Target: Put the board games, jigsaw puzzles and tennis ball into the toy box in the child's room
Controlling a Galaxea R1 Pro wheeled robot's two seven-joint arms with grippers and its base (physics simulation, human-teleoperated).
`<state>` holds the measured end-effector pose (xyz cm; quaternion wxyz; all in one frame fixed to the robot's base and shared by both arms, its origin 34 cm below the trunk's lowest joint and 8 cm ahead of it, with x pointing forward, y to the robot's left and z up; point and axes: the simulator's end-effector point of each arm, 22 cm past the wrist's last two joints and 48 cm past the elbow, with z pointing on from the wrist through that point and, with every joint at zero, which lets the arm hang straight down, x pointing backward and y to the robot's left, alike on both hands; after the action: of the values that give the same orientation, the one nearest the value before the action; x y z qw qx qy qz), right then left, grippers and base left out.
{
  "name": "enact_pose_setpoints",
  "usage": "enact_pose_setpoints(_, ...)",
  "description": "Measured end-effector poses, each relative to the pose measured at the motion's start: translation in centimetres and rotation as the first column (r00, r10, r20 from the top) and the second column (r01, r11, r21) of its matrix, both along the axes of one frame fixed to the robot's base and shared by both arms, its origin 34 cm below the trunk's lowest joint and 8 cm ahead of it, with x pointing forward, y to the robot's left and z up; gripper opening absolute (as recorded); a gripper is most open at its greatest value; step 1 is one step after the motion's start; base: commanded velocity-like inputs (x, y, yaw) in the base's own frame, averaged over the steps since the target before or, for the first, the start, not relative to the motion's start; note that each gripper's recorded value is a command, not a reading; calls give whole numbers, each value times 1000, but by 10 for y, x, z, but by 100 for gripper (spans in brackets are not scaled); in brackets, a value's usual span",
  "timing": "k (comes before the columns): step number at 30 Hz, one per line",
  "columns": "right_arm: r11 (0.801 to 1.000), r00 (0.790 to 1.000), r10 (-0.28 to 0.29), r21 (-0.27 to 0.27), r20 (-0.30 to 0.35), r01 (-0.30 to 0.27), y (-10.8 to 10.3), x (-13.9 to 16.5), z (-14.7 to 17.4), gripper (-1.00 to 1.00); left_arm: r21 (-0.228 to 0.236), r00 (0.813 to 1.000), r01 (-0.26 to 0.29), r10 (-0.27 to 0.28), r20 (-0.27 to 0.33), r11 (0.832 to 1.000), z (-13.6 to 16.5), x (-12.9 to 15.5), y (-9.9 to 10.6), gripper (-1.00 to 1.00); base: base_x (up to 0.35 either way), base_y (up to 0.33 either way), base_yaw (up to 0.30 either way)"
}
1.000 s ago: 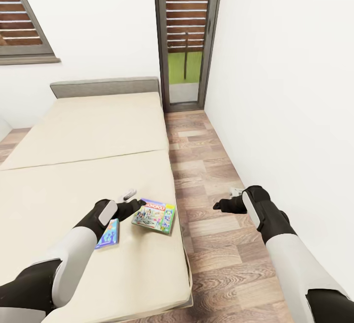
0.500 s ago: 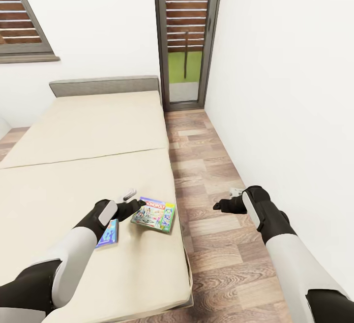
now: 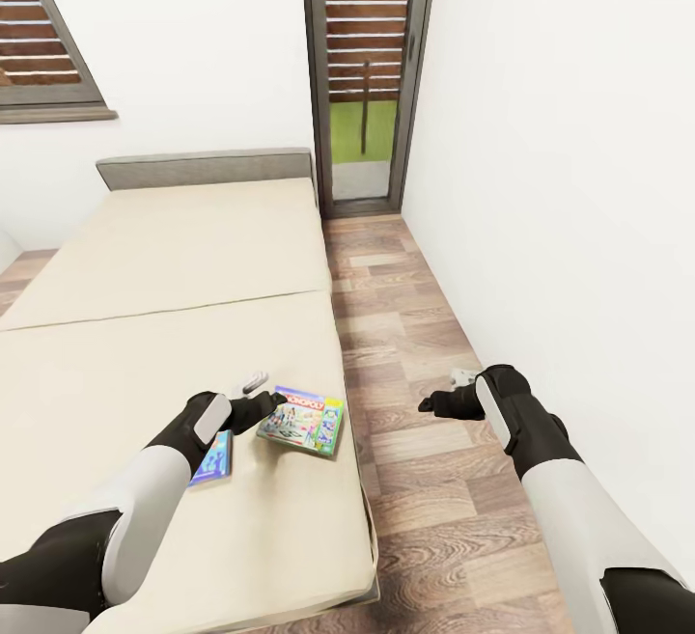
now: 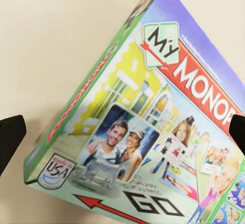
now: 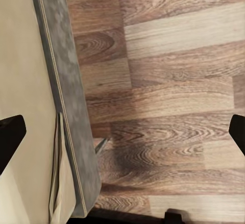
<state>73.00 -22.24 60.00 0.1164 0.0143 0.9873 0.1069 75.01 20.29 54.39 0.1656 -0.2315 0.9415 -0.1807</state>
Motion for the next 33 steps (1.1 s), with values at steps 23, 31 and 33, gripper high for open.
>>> enact_pose_setpoints(23,1000,1000,0,0,0,0,0,-1,-11,100,1,1000,2,-2,0,1000,-11,-1,0,100,0,0,0)
enact_pose_setpoints(31,1000,1000,0,0,0,0,0,-1,-11,100,2,1000,2,-2,-2,1000,-12,-2,0,100,0,0,-1)
enact_pose_setpoints(33,1000,1000,0,0,0,0,0,-1,-11,100,2,1000,2,-2,-2,1000,-12,-2,0,100,0,0,-29)
